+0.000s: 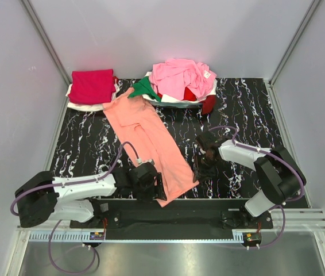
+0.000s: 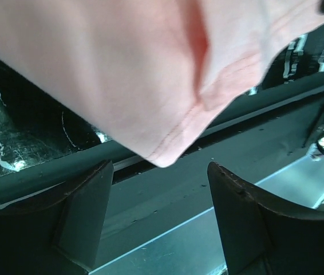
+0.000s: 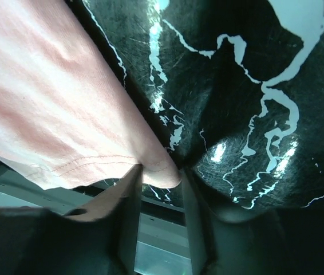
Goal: Fold and stack the t-shirts
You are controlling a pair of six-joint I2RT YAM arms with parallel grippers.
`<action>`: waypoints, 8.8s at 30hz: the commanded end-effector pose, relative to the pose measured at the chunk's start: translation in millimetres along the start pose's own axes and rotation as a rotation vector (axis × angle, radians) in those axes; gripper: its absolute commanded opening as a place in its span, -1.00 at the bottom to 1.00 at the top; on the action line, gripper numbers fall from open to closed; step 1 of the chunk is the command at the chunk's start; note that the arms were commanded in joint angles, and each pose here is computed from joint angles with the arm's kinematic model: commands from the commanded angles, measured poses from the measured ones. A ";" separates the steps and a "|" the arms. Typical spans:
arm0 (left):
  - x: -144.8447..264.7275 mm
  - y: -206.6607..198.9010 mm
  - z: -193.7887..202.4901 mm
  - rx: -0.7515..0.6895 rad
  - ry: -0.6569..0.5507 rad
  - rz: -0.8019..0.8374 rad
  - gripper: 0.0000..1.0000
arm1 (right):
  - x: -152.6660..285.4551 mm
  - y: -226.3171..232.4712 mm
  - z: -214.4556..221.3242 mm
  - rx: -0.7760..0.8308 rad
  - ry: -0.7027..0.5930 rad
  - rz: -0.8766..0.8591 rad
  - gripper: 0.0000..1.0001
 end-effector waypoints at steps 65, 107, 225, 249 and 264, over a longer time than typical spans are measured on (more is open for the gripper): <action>106.1 -1.8 -54.7 0.139 -0.274 -0.027 -0.92 | 125.2 112.1 -43.9 0.039 -0.290 -0.162 -1.00; 62.3 116.0 -193.5 0.239 -0.259 -0.196 -1.00 | 33.5 181.3 -194.7 0.090 -0.210 -0.122 -1.00; 21.0 112.6 -71.3 0.299 -0.254 -0.141 0.25 | -4.6 77.2 -94.9 0.089 0.129 -0.181 0.10; 15.9 113.7 -73.4 0.291 -0.253 -0.157 0.09 | -23.8 97.5 -96.8 0.080 0.118 -0.194 -0.28; 14.7 116.5 -89.4 0.235 -0.286 -0.225 -1.00 | -14.5 97.5 -96.7 0.099 0.075 -0.205 -1.00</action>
Point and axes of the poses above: each gripper's point midway between its finger pads, its own x axis back along the fingers, its own y axis along the line the jaws close on, z = x × y, the point moved 5 cm from there along x, back along the fingers, and after that the axes turned 10 degrees about -x, right-handed, at the moved point
